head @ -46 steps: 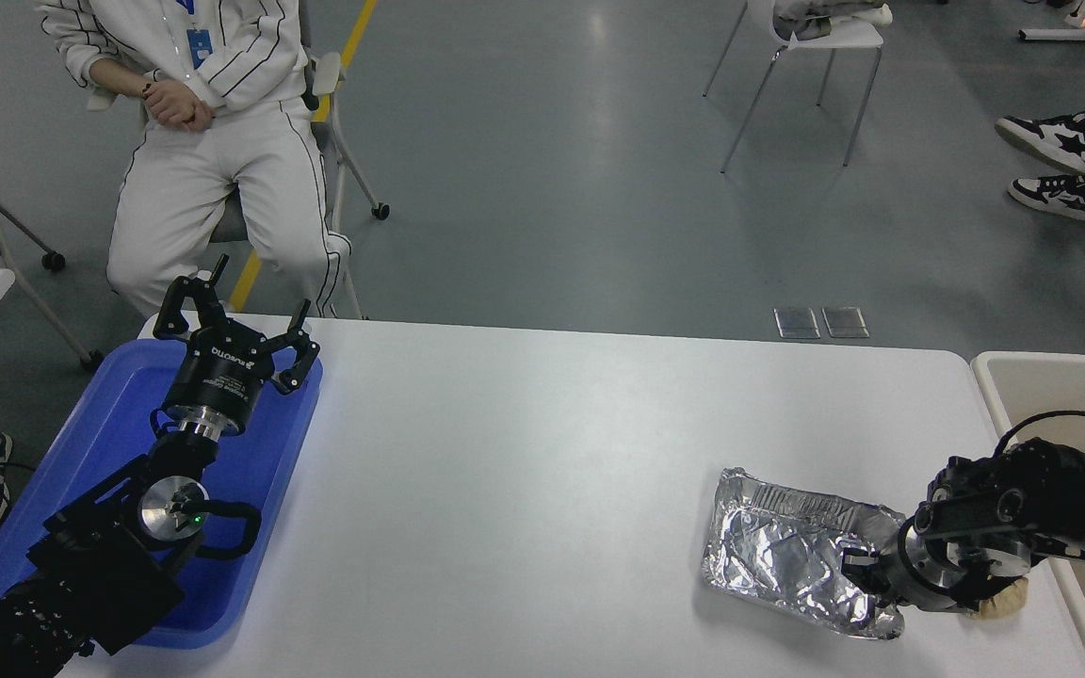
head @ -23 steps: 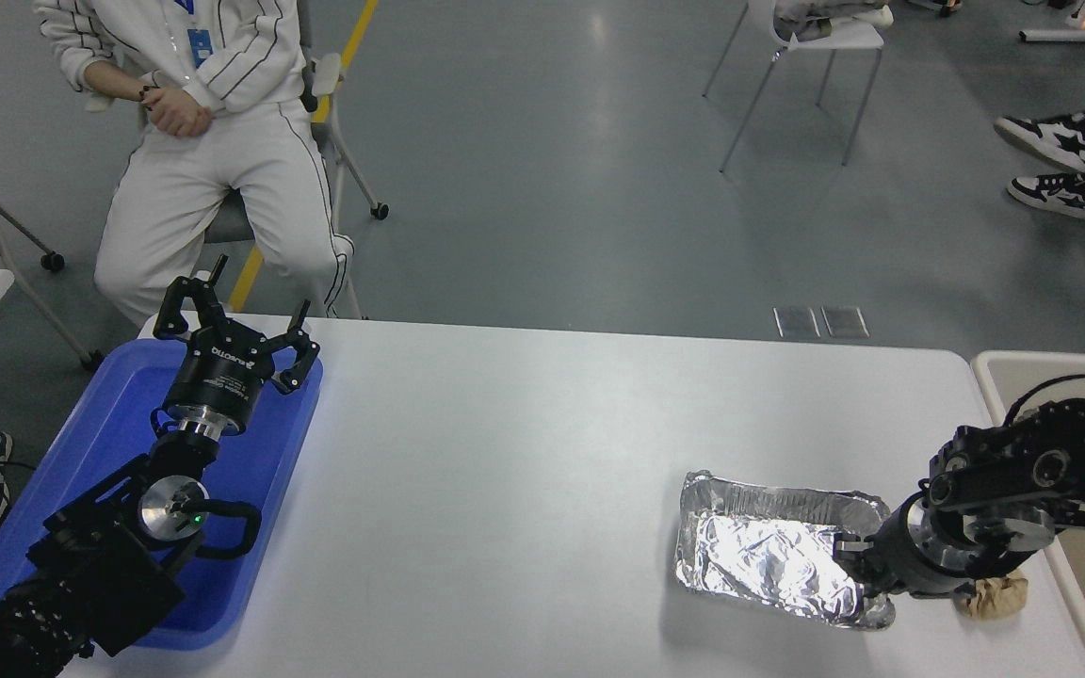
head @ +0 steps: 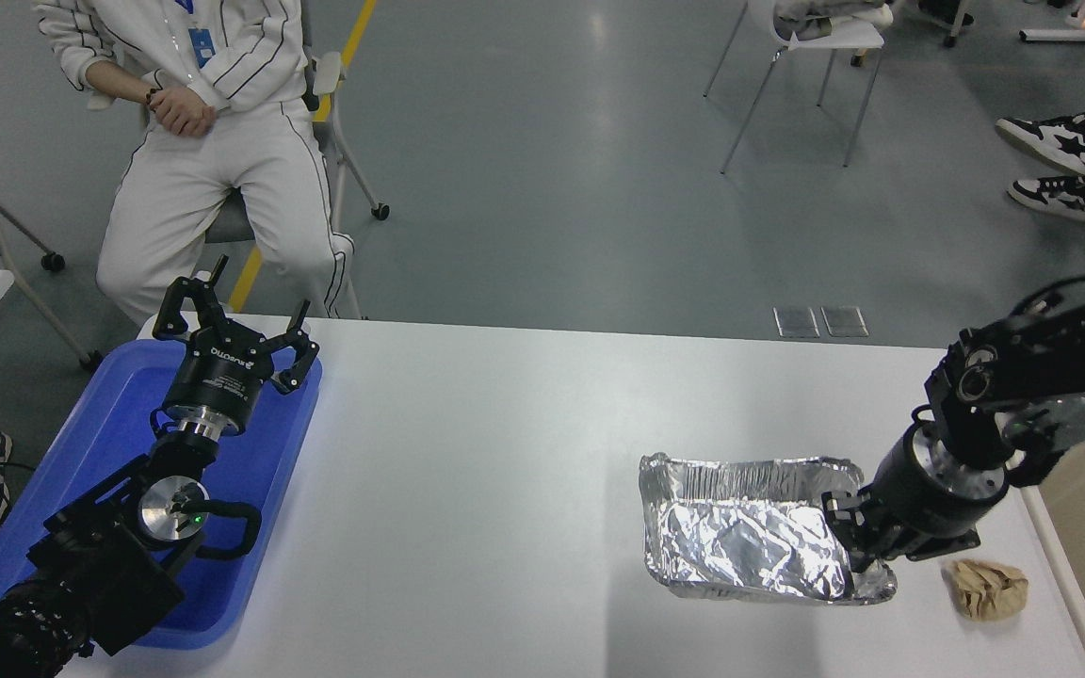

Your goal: Pick up foil plate and place in dustbin

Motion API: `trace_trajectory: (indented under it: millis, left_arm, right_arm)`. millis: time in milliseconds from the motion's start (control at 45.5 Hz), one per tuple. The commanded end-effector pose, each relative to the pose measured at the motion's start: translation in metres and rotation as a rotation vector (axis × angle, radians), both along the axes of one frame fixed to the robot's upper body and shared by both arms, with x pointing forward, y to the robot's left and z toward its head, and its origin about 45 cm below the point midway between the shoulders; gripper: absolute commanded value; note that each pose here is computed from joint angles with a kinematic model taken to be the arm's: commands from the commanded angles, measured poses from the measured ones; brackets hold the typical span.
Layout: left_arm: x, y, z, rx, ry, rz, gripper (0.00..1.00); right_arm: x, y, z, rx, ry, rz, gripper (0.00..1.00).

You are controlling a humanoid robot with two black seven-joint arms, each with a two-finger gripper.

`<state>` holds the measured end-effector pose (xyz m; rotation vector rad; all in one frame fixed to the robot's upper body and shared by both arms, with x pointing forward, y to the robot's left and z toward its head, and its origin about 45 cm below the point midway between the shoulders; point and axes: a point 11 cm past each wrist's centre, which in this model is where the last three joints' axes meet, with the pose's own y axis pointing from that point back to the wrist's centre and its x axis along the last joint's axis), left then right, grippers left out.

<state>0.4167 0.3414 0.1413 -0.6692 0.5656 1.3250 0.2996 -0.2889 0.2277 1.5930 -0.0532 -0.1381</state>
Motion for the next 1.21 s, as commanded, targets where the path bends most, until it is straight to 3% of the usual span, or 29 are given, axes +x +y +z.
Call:
trace_trajectory:
  millis: [0, 725, 1187]
  left_arm:
    - [0.000, 0.000, 0.000, 0.000, 0.000, 0.000, 1.00]
    - [0.000, 0.000, 0.000, 0.000, 0.000, 0.000, 1.00]
    - [0.000, 0.000, 0.000, 0.000, 0.000, 0.000, 1.00]
  right_arm:
    - [0.010, 0.004, 0.044, -0.004, -0.016, 0.050, 0.00]
    - [0.018, -0.010, 0.165, -0.040, -0.175, 0.016, 0.00]
    - [0.015, -0.012, 0.169, -0.045, -0.180, 0.011, 0.00]
